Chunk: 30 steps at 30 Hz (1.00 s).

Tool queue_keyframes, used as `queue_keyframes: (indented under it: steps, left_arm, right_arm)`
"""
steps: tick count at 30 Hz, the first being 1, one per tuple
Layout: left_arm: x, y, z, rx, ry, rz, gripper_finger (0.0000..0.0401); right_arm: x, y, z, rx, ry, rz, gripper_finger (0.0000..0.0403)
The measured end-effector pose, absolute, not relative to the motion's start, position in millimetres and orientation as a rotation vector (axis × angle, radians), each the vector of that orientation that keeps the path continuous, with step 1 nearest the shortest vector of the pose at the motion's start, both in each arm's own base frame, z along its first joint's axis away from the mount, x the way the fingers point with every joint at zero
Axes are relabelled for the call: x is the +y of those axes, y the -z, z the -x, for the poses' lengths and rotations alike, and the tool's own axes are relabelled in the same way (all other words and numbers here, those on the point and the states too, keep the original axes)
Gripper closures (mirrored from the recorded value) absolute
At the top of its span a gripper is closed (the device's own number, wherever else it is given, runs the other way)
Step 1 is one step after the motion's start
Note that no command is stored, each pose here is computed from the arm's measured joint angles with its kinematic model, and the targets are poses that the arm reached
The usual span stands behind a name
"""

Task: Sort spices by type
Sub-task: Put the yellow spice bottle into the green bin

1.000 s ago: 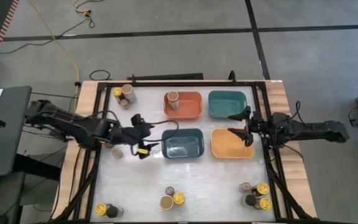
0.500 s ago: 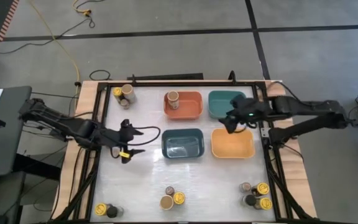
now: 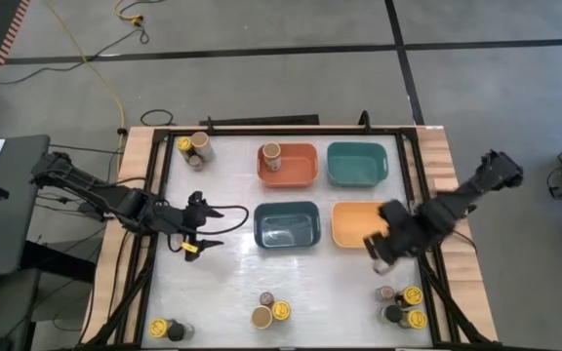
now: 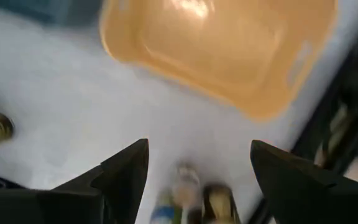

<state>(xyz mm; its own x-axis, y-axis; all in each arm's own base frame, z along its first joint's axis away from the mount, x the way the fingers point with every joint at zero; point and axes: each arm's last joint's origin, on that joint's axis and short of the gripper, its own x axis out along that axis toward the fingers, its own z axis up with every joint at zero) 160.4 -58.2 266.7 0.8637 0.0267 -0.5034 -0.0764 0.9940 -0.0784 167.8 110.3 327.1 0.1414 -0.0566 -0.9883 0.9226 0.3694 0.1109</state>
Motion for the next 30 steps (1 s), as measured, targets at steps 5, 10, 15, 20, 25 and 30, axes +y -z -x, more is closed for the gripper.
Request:
queue_keyframes:
  steps: [5, 10, 15, 20, 25, 30]
  left_arm:
    - [-58, -267, -161, 0.520, -0.059, 0.119, 0.0044]
    - [-58, -268, -161, 0.508, -0.058, 0.129, 0.0044]
    - [-58, -268, -161, 0.509, -0.062, 0.139, 0.0044]
    - [-58, -268, -161, 0.509, -0.063, 0.143, 0.0044]
    - [-58, -268, -161, 0.508, -0.065, 0.143, 0.0044]
    - [-58, -268, -161, 0.506, -0.075, 0.156, 0.0044]
  right_arm:
    - [144, -327, -139, 1.242, 0.891, -0.990, 0.0097]
    - [162, -327, -116, 1.319, 0.866, -0.988, 0.0097]
    - [176, -321, -108, 1.448, 0.814, -0.894, 0.0097]
    - [195, -310, -113, 1.507, 0.651, -0.750, 0.0097]
    - [209, -300, -122, 1.528, 0.532, -0.674, 0.0097]
    - [217, -294, -126, 1.535, 0.495, -0.643, 0.0097]
